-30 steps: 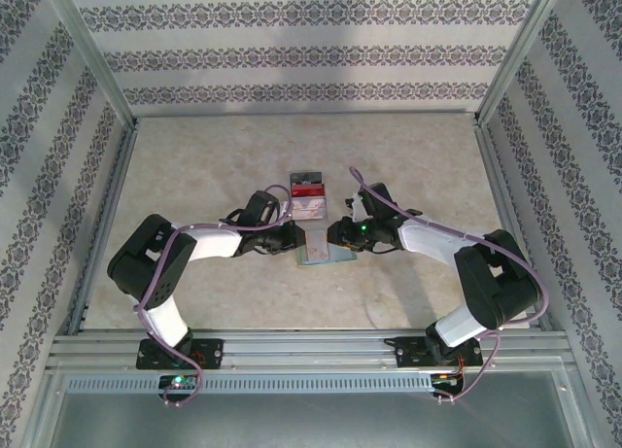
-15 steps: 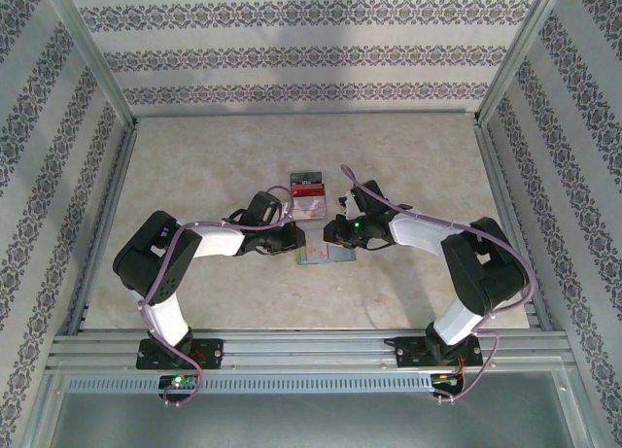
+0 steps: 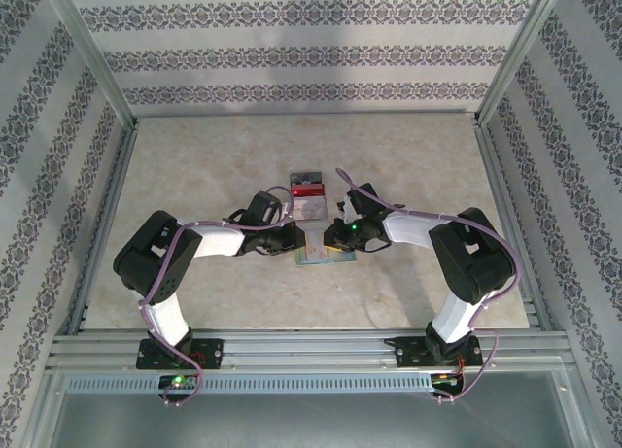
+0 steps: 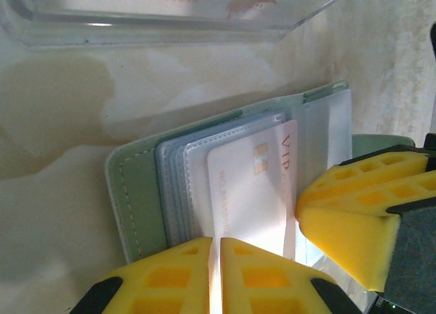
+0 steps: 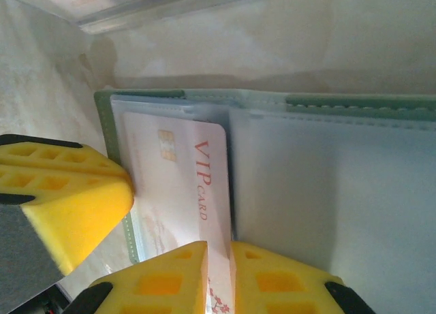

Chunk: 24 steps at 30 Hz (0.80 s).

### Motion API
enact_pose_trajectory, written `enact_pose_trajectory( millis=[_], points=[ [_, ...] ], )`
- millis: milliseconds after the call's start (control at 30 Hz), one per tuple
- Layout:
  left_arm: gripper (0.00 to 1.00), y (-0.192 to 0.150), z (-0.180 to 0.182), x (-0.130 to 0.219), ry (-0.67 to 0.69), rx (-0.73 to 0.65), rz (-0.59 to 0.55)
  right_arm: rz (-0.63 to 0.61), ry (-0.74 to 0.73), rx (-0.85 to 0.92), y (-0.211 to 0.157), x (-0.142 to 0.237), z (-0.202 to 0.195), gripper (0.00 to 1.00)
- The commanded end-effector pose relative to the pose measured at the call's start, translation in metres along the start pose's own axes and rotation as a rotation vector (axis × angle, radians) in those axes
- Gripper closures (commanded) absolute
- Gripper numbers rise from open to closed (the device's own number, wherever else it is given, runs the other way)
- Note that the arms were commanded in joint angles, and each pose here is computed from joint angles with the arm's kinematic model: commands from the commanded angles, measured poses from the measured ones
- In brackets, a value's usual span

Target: Take the credit cards out of the card holder

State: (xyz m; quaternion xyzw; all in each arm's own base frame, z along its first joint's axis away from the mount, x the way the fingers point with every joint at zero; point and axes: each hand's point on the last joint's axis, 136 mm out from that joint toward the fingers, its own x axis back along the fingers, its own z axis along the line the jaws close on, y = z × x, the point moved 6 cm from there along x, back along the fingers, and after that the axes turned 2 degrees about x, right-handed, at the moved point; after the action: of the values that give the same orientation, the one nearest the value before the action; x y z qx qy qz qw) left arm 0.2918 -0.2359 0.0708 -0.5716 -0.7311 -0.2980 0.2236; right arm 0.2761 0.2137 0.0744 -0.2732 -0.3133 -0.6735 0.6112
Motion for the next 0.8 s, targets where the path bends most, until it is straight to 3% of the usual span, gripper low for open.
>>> enact_pose_trajectory(
  millis=[0, 433, 767],
  points=[
    [0.87, -0.010, 0.014, -0.009, 0.056, 0.003, 0.032, -0.002, -0.005, 0.005, 0.001, -0.005, 0.000, 0.82],
    [0.87, -0.011, 0.015, -0.008, 0.060, 0.002, 0.031, 0.000, -0.009, -0.012, -0.004, -0.007, -0.011, 0.76],
    [0.87, -0.011, 0.016, -0.008, 0.066, 0.007, 0.032, -0.031, 0.110, -0.030, -0.002, -0.008, -0.011, 0.78]
  ],
)
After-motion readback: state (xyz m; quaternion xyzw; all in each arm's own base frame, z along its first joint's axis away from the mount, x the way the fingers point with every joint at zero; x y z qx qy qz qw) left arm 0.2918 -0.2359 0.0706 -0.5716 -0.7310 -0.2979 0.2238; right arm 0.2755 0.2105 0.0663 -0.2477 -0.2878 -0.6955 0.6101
